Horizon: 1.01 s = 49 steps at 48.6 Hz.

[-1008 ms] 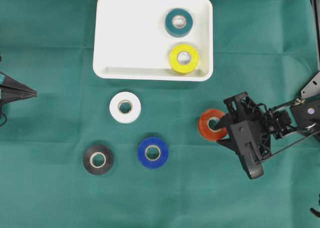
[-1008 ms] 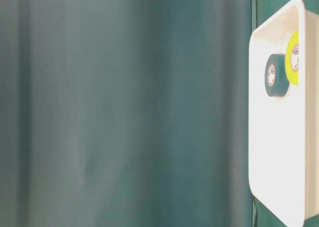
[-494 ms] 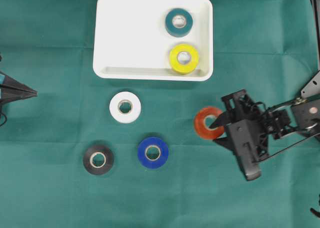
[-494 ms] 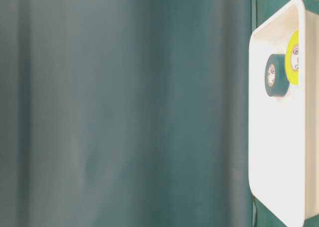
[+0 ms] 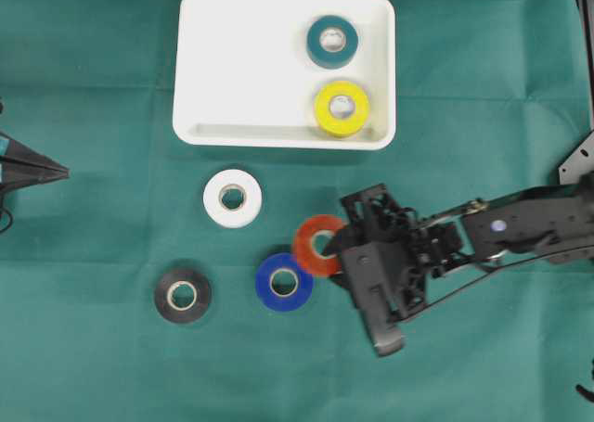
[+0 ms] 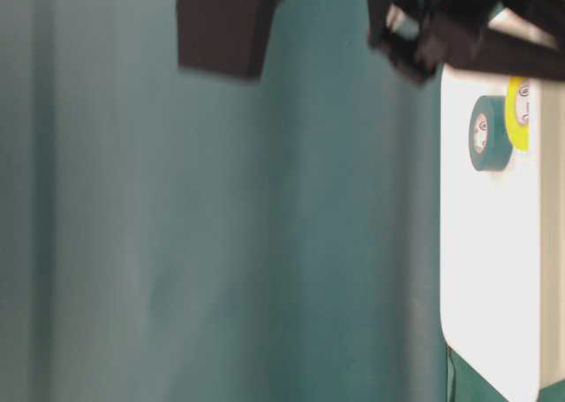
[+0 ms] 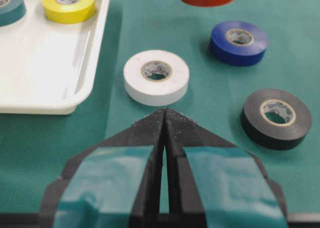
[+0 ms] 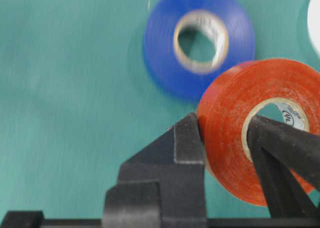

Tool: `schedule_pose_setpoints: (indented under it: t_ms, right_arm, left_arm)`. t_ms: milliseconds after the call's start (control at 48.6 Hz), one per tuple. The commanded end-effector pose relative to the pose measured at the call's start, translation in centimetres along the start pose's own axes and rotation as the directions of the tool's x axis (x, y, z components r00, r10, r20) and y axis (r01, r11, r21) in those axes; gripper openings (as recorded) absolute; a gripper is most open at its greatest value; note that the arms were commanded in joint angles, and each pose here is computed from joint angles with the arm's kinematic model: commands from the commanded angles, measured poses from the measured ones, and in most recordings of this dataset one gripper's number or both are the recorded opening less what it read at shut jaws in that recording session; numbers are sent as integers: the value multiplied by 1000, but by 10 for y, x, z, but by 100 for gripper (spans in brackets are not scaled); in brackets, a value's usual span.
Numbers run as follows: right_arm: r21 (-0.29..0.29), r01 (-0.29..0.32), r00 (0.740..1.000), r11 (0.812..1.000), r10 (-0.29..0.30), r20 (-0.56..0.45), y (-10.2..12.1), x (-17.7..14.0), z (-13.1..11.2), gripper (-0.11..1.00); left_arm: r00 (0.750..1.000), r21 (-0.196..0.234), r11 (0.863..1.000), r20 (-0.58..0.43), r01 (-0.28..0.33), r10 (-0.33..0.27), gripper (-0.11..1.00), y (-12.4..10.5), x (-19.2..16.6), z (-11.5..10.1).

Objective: Put the tape into the white case with the right arm.
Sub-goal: 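Lift the red roll and carry it over the tray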

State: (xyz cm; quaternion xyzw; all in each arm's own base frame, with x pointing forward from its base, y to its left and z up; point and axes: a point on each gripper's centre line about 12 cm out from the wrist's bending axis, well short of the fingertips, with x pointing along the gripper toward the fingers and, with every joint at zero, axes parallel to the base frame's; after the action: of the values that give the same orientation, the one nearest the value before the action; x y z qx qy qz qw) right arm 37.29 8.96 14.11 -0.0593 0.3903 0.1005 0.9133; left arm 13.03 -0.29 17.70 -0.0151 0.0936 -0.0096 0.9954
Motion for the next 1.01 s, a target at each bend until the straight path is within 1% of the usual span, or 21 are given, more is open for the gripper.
schedule_pose_setpoints:
  t_ms: [0,185,288,412,473,638,802,885,988]
  right_arm:
    - [5,-3,998,1000,3,61,1,2,26,3]
    - [11,7,998,1000,-8,63,-3,7,37,3]
    - [26,26,998,999,-28,52,-11,7,37,3]
    - [54,56,997,997,-59,41,-28,6,36,3]
    - [71,75,996,995,-78,42,-39,4,36,3]
    - [138,144,988,980,-151,43,-80,-2,34,3]
    - [198,204,976,959,-216,38,-118,-8,28,3]
    - [228,236,968,945,-250,36,-138,-11,23,3]
    - [256,265,958,930,-283,36,-156,-16,18,3]
  left_arm:
    - [1000,0,1000,12,0,0,1,0,0,5]
    - [1000,2,1000,11,0,0,1,0,0,4]
    - [1000,0,1000,12,0,0,1,0,0,5]
    - [1000,0,1000,11,0,0,1,0,0,4]
    - [1000,0,1000,11,0,0,1,0,0,4]
    - [1000,0,1000,11,0,0,1,0,0,4]
    - [1000,0,1000,11,0,0,1,0,0,4]
    - [1000,2,1000,11,0,0,1,0,0,4]
    - [1000,0,1000,11,0,0,1,0,0,4]
